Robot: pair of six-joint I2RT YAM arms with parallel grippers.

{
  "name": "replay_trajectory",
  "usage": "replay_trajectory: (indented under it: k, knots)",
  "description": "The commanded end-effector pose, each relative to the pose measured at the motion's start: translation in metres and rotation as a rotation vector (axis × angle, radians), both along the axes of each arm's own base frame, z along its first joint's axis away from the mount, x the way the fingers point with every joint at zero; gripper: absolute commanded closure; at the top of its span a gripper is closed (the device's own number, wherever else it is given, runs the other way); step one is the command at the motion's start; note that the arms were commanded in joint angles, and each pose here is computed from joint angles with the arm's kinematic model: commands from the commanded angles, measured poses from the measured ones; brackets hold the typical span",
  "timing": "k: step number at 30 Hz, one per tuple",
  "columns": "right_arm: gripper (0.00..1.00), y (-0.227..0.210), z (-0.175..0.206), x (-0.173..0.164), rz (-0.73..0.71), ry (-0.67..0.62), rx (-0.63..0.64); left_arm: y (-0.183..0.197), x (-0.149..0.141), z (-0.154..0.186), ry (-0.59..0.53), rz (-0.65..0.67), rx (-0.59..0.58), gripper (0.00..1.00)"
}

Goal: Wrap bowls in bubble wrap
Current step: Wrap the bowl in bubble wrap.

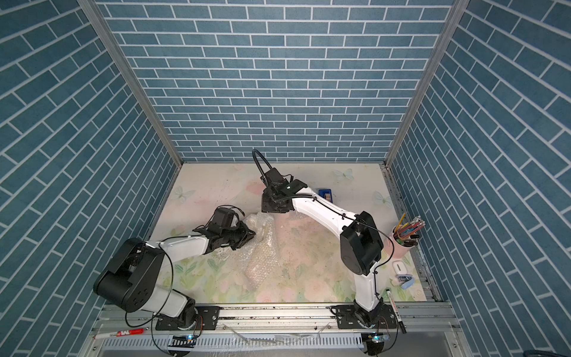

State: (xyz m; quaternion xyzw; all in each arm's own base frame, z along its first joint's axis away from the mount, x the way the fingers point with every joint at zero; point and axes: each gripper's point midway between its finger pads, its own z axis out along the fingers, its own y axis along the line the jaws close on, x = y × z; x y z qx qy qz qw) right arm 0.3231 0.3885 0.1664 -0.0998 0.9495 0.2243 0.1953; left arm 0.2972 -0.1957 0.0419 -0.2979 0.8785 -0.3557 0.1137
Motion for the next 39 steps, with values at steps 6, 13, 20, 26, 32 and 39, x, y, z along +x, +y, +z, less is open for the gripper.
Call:
replay_trajectory:
  k: [6, 13, 20, 26, 32, 39]
  knots:
    - [0.91, 0.036, -0.055, -0.038, 0.102, 0.114, -0.043, 0.005, -0.002, 0.003, 0.01, 0.005, 0.026, 0.81]
    - [0.99, 0.028, -0.104, -0.046, 0.08, 0.205, -0.103, 0.002, 0.003, 0.009, -0.002, 0.008, 0.016, 0.8]
    - [1.0, 0.021, -0.11, -0.047, 0.068, 0.215, -0.128, 0.007, 0.017, 0.052, -0.081, 0.039, -0.012, 0.74]
    - [1.0, 0.023, -0.11, -0.046, 0.075, 0.221, -0.114, 0.009, 0.032, 0.074, -0.139, 0.045, -0.005, 0.73]
    - [1.0, 0.026, -0.111, -0.046, 0.07, 0.211, -0.083, -0.004, 0.05, 0.041, -0.099, 0.027, -0.026, 0.77]
    - [1.0, 0.029, -0.092, -0.041, 0.053, 0.18, -0.044, -0.01, 0.047, 0.017, -0.067, 0.021, -0.06, 0.79]
